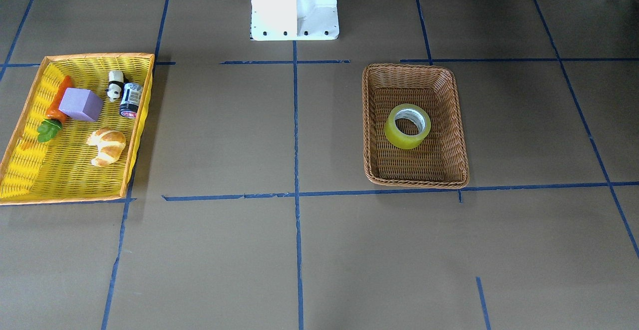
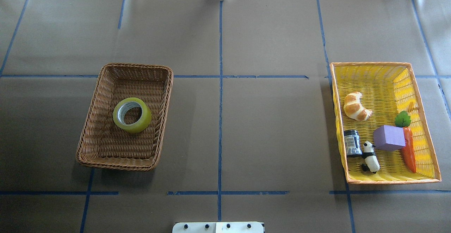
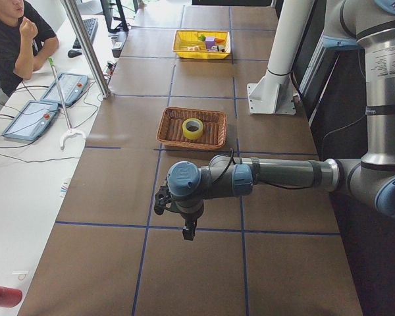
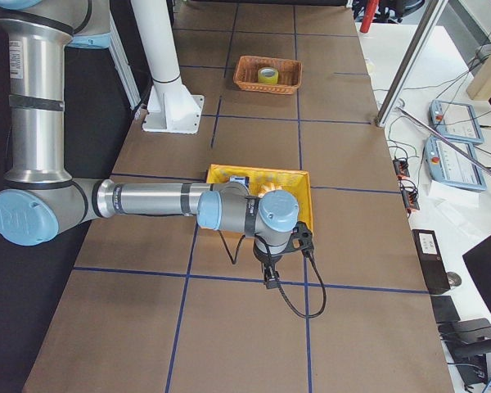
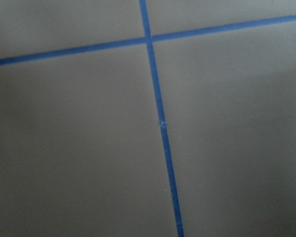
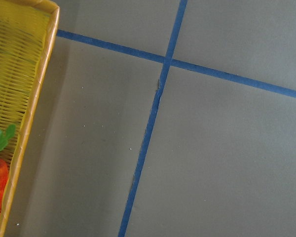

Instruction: Move tape to another basket

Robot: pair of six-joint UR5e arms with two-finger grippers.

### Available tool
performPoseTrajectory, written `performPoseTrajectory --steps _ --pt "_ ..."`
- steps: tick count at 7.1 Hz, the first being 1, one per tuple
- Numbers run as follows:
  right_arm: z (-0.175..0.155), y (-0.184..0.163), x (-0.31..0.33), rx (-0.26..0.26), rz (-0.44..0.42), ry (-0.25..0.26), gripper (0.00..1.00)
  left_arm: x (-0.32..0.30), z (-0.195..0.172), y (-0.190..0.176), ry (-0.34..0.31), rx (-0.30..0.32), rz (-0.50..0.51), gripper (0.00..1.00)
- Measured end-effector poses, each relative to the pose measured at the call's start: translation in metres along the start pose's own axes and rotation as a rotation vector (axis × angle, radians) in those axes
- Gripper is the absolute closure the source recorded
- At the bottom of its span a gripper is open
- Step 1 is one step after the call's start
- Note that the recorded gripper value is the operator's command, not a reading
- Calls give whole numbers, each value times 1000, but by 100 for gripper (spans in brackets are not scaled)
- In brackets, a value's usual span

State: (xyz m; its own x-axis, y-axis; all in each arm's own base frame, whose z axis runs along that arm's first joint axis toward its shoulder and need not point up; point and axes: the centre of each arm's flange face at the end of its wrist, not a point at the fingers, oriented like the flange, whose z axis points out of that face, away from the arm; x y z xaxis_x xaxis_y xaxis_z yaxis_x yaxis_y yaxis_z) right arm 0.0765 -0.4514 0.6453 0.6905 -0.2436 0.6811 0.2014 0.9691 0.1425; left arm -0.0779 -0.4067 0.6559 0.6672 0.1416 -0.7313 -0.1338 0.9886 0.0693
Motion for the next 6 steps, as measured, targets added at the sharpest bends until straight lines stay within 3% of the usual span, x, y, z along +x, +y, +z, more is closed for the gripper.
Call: performPoseTrajectory --steps 6 --pt "4 6 1 -5 8 -7 0 -3 5 14 -6 -12 -11 0"
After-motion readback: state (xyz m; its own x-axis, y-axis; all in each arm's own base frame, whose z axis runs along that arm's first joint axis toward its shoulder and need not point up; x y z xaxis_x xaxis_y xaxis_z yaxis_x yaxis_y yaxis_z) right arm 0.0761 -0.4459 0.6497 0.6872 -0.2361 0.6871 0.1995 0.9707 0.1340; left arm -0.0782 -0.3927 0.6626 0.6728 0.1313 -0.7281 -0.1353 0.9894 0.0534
